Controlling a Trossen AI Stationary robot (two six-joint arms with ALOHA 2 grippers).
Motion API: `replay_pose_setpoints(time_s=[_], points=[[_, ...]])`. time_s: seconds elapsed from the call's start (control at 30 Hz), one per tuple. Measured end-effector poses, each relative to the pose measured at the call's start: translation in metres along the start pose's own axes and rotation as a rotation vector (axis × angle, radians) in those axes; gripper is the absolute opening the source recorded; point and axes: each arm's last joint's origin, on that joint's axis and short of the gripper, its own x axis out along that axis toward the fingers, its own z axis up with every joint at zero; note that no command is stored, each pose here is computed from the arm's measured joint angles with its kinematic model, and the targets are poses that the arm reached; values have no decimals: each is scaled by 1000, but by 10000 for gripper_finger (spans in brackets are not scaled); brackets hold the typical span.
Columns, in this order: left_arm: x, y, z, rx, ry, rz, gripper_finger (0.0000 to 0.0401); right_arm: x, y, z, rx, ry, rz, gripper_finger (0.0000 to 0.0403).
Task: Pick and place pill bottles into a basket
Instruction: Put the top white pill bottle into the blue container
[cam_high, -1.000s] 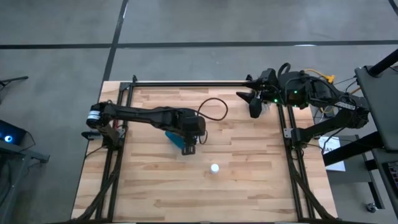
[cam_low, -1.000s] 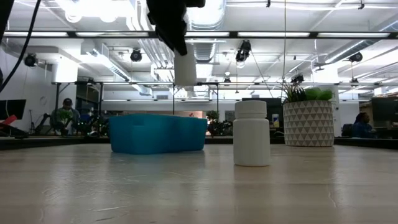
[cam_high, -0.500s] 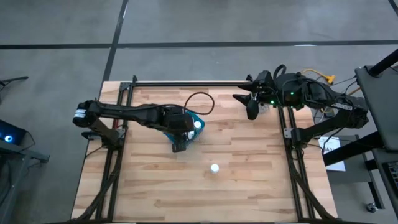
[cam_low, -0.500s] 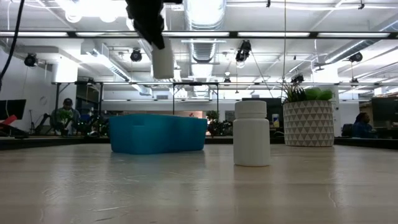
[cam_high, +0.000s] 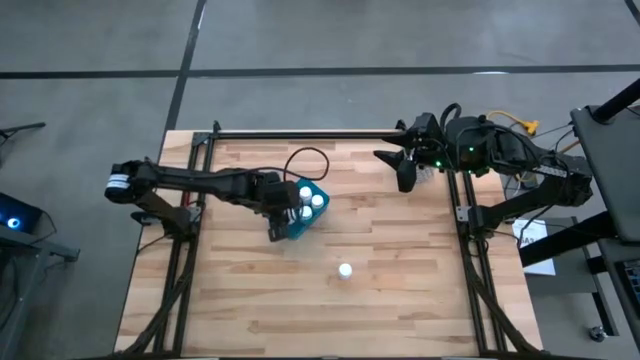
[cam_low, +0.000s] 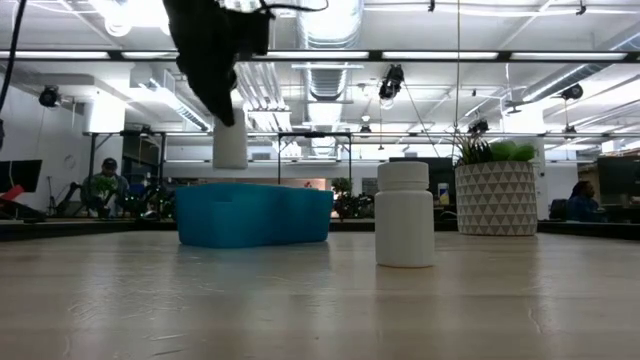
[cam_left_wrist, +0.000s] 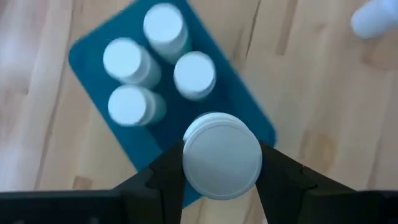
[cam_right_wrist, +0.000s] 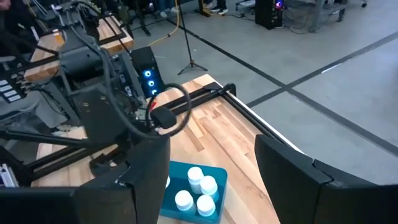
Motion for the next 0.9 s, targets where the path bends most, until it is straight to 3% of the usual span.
replay_pose_setpoints(time_s=[0.9], points=[[50, 28, -27, -70, 48, 4, 142, 6, 0, -7, 40, 18, -9, 226]])
